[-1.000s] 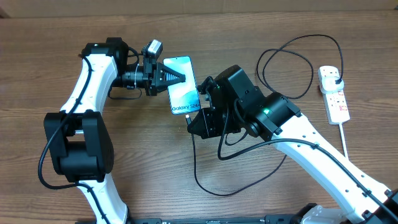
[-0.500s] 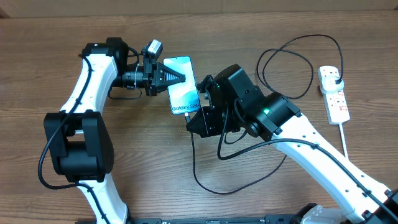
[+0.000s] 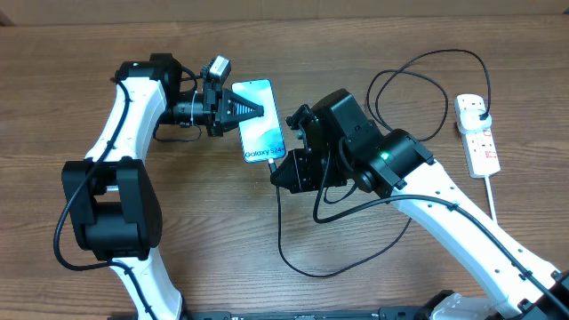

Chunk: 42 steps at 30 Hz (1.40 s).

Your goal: Plug charger to phone and switch on socket

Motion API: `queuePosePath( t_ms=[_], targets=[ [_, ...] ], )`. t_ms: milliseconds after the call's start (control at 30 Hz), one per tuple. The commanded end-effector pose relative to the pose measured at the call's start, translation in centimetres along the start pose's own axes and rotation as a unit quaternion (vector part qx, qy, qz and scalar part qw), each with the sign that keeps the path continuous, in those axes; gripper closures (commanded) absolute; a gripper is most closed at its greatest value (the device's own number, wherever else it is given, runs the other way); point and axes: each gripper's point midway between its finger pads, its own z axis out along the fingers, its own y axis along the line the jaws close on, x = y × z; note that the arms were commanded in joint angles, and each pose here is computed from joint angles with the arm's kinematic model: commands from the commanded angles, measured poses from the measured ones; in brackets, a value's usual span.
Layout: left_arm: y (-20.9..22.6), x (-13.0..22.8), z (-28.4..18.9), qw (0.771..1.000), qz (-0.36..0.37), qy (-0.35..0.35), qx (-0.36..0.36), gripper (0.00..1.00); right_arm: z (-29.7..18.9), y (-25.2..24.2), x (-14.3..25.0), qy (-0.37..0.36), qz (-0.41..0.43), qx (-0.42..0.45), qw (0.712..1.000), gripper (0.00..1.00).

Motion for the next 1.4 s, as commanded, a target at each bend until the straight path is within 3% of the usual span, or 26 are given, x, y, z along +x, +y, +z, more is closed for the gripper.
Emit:
queuePosePath(
  t_ms=[0,233,1367],
  targets=[
    [-2.02,0.12,-0.06,1.0,0.02,-0.004,0.021,0.96,-0.08,-0.19,-0.24,-0.004,0.004,0.0,1.0,0.96],
    [-2.91,-0.03,-0.12,0.999,0.022,-0.008,0.047,0.96,-0.09,-0.27,0.15,0.004,0.009,0.0,1.0,0.96],
    [-2.82,0.13,0.59,0.999,0.022,0.002,0.043,0.96,-0.11,0.56,-0.25,-0.001,-0.001,-0.02,1.0,0.96]
  ],
)
